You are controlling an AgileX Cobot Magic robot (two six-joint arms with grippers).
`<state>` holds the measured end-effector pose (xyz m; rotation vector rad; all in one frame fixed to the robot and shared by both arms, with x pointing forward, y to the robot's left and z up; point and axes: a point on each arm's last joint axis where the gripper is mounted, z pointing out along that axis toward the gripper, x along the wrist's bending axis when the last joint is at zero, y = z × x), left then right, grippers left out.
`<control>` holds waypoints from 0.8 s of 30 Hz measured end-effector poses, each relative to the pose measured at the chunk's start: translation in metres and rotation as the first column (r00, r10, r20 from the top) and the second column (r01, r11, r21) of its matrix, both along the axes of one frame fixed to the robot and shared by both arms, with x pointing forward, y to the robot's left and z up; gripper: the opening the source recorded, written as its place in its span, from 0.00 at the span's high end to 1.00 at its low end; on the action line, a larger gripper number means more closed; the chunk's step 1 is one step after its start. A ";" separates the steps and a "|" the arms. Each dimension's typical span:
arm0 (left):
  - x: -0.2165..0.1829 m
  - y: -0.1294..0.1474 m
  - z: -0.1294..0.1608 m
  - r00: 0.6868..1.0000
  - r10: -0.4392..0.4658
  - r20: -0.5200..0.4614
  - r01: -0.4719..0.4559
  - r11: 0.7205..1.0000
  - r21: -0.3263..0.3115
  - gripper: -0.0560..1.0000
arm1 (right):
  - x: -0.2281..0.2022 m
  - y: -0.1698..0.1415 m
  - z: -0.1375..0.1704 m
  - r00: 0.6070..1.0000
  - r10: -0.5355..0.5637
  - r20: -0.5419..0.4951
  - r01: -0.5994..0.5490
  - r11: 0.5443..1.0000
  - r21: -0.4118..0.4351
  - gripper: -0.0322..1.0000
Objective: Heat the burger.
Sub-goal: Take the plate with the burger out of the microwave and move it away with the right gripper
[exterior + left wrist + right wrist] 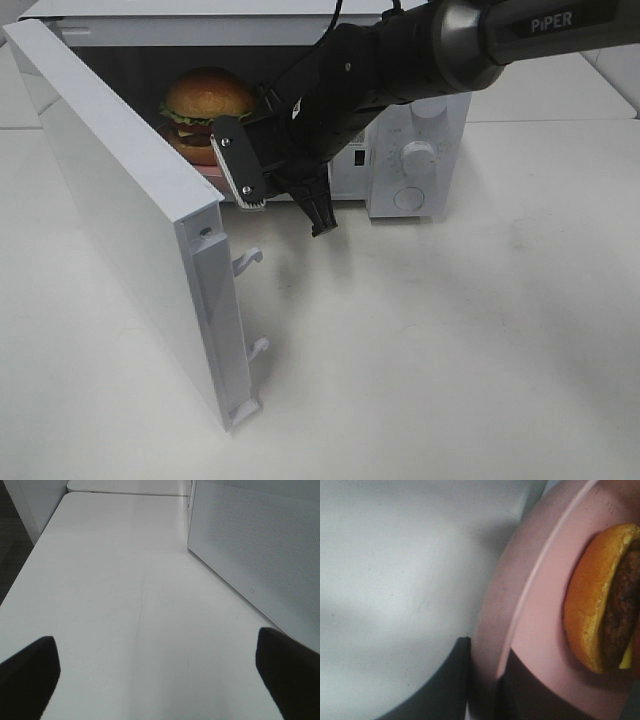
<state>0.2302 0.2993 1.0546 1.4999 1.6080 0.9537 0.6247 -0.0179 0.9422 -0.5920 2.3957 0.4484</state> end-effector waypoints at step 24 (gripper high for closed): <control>0.000 0.000 0.000 1.000 0.000 0.000 0.000 1.000 0.000 0.01 | -0.028 -0.033 0.024 0.990 0.138 0.021 -0.136 0.986 -0.094 0.85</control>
